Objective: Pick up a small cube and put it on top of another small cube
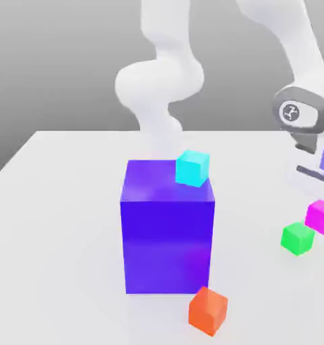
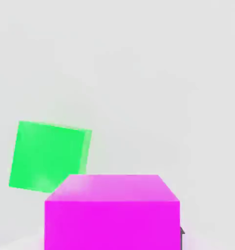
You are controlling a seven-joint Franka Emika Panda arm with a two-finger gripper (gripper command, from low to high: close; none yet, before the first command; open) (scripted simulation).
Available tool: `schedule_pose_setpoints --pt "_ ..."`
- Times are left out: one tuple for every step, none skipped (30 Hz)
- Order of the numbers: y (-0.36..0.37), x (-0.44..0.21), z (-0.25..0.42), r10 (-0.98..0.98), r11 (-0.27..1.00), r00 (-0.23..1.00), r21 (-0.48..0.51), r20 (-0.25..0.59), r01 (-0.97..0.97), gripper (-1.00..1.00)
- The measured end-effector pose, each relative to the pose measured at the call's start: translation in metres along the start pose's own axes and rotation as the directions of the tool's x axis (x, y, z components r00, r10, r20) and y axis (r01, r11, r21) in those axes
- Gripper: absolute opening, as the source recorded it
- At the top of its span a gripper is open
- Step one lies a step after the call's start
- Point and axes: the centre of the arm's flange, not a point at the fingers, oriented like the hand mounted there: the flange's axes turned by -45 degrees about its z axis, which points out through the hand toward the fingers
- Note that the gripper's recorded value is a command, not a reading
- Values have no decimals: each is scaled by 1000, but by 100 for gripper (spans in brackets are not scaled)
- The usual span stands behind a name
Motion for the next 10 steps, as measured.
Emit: schedule_pose_setpoints --pt "-9 4 0 -35 999 999 -2 0 35 -100" --pt "-12 3 5 -45 999 999 -3 -1 45 -100" --pt "-14 3 13 -52 999 999 -3 -1 52 -100" --pt "-14 4 21 -57 998 998 -4 -2 57 -100" --pt "-14 3 31 -57 998 998 -4 -2 57 -100" --pt "-15 3 41 -57 998 998 -4 -1 57 -100" --pt "-15 3 52 -57 998 998 -4 -1 57 -100" --pt "-16 2 59 -57 998 998 -3 0 57 100" --pt "-16 2 59 -57 998 998 -3 0 57 100" --pt "-16 2 59 -57 998 998 -3 0 57 100"
